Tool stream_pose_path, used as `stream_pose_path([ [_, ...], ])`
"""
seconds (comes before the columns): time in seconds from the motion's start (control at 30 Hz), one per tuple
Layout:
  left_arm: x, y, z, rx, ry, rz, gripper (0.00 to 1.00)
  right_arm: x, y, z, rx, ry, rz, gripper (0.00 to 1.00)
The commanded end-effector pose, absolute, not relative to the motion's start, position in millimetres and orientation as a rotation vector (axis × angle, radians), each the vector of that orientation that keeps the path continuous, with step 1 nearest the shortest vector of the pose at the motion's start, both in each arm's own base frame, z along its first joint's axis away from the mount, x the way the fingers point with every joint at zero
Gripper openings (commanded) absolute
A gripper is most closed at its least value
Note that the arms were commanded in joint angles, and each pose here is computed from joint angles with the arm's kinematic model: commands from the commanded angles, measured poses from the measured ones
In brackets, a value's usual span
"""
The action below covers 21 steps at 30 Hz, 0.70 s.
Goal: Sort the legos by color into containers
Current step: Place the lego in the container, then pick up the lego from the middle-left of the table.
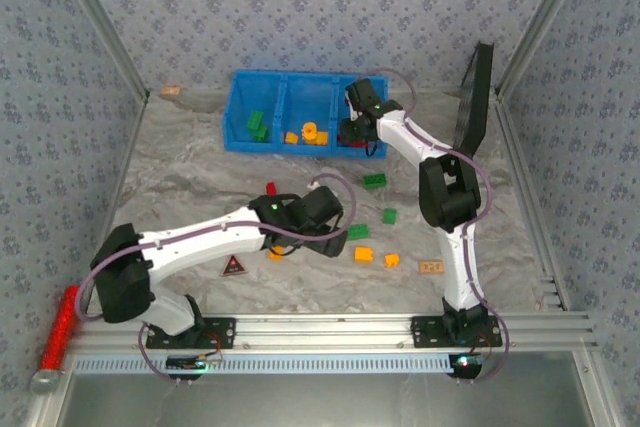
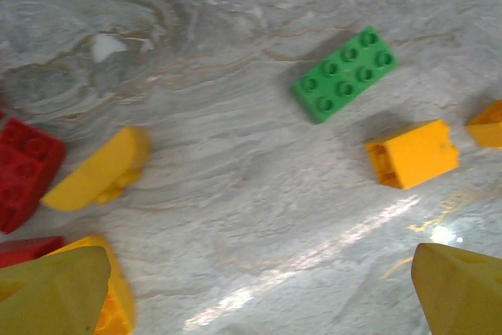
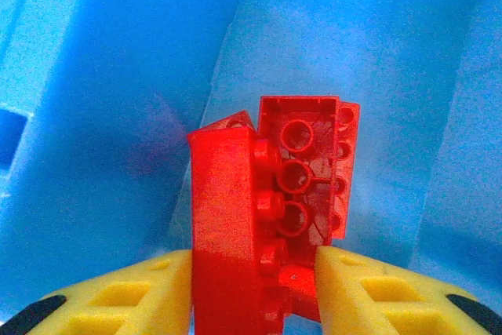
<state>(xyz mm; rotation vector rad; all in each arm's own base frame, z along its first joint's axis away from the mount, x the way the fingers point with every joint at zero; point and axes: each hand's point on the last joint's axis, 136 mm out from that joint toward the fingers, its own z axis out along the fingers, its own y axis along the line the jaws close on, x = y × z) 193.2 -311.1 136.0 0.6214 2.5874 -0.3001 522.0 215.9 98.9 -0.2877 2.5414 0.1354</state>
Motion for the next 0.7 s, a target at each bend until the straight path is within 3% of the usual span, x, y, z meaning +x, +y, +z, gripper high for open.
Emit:
stream_pose_path([
  [0.0,182,-338,137,0.621,2.621,-0.370,0.98,522,214,121,-0.307,2.514,0.156,0.47],
  [0.67,158,-412,61,0.774,2.764,-0.323,0.90,498,202,203,-0.335,2.402,0.207,0.51],
])
